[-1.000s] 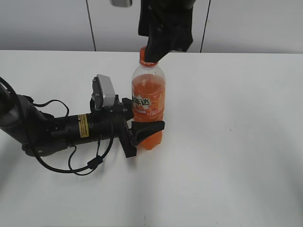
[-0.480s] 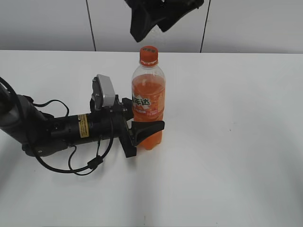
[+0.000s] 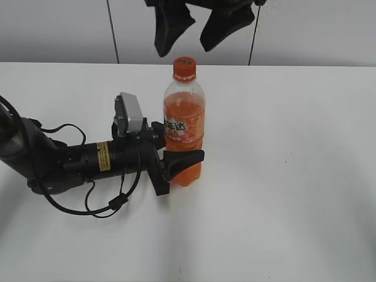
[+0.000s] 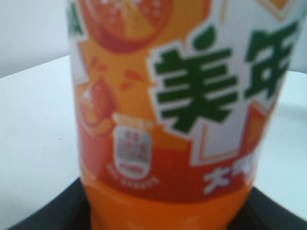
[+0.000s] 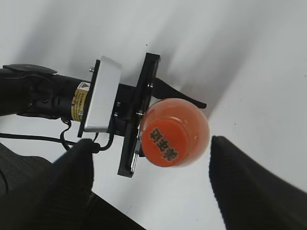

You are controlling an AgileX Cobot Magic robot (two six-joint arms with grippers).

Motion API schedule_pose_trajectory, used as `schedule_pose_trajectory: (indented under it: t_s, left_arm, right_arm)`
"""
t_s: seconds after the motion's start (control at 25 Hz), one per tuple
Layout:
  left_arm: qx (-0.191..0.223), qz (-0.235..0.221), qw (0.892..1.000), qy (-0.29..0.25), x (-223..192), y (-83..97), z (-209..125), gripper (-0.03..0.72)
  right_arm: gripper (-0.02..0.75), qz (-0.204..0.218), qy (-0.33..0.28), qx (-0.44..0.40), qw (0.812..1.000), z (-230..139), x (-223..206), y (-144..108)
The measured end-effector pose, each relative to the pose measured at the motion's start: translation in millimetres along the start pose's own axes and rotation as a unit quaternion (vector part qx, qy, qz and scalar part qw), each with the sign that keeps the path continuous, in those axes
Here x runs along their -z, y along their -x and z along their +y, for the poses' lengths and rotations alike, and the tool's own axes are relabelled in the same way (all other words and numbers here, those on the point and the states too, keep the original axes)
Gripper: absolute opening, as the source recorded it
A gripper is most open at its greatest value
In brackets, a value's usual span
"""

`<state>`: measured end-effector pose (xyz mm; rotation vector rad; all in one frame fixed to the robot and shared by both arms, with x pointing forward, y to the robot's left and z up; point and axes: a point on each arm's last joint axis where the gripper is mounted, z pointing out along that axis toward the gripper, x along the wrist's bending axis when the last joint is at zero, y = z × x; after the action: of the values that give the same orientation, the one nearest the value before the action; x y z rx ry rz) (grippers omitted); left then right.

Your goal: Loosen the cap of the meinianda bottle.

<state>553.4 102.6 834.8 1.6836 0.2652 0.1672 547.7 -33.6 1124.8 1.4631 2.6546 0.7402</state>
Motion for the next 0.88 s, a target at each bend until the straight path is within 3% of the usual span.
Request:
schedule_pose_trajectory:
  t_s: [0.88]
  left_arm:
    - [0.0,0.0,1.0,0.0,0.0,0.0,-0.1,0.395]
  right_arm:
    - [0.566,-0.021,-0.033,0.006,0.999,1.6,-32.4,8.0]
